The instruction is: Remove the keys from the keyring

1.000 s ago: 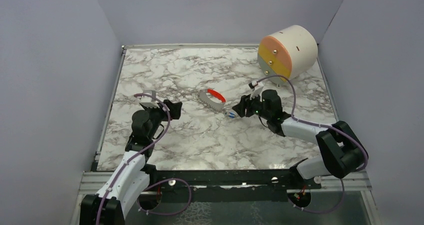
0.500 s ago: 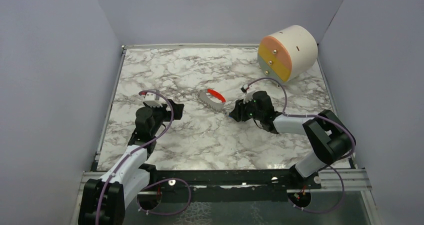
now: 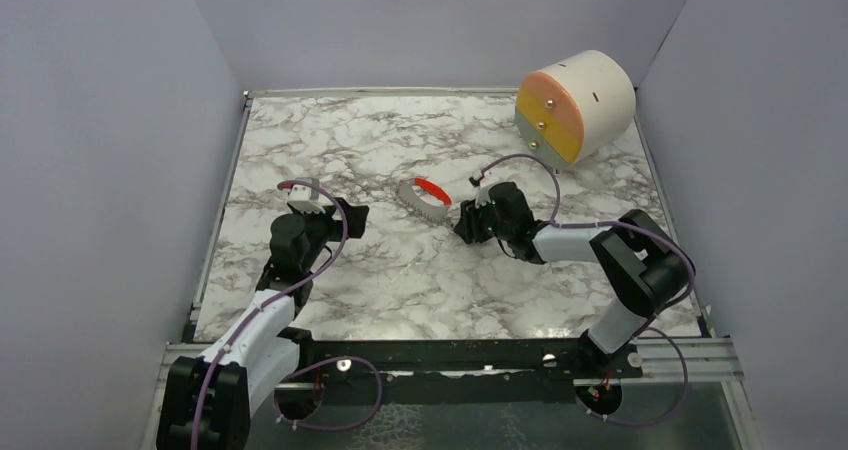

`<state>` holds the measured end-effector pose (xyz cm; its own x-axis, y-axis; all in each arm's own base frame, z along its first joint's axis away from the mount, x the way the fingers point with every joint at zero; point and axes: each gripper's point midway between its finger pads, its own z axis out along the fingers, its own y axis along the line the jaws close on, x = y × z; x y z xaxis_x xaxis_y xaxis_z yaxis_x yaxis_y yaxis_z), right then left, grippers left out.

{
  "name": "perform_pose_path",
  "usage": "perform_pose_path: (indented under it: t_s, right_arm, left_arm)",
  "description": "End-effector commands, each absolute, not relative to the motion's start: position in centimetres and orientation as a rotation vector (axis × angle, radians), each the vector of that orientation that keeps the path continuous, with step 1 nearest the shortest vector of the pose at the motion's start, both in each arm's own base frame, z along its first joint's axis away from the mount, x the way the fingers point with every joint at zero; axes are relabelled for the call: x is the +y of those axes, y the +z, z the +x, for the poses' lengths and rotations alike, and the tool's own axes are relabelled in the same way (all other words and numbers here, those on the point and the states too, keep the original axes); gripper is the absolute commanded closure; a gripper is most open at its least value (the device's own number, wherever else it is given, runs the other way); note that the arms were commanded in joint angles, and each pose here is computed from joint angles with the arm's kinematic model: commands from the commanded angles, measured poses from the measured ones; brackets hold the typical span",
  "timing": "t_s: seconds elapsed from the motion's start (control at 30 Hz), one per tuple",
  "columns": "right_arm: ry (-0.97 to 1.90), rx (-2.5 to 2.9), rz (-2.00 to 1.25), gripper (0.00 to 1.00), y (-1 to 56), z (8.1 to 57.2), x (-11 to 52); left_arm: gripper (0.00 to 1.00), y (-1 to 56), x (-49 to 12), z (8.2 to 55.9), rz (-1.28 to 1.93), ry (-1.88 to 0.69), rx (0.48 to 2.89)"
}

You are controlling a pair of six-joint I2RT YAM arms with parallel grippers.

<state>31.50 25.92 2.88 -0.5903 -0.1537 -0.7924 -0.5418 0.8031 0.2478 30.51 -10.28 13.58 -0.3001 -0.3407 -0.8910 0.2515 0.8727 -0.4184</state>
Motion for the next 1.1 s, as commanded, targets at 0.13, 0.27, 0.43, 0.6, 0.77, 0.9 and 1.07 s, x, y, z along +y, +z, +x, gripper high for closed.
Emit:
perform_pose_path:
  t_s: [0.13,0.27,0.43,0.6,0.77,0.9,1.07]
  right_arm:
    - [0.524,2.175,-0.519,0.58,2.0,33.1,26.2]
    - [0.52,2.196,-0.537,0.58,1.2,32.6,26.4]
    - [0.525,2.223,-0.552,0.58,0.4,31.7,26.6]
    - [0.491,2.265,-0.569,0.58,-0.6,31.0,27.0]
    - [0.383,2.34,-0.541,0.6,-2.0,30.7,26.5]
    - [0.307,2.409,-0.501,0.67,-3.2,30.6,25.6]
    - [0.268,2.498,-0.475,0.7,-4.8,29.9,25.1]
  left_arm:
    - [0.11,15.9,-11.0,30.7,-0.038,-0.622,1.709]
    - [0.11,15.9,-11.1,30.7,-0.037,-0.63,1.713]
    - [0.11,15.9,-11.1,30.7,-0.045,-0.636,1.709]
    - [0.11,16.1,-11.1,30.5,-0.04,-0.639,1.699]
    - [0.11,16.5,-10.9,30.4,-0.051,-0.633,1.682]
    - [0.12,16.6,-10.7,30.4,-0.057,-0.628,1.674]
    - [0.12,16.7,-10.7,30.4,-0.062,-0.626,1.671]
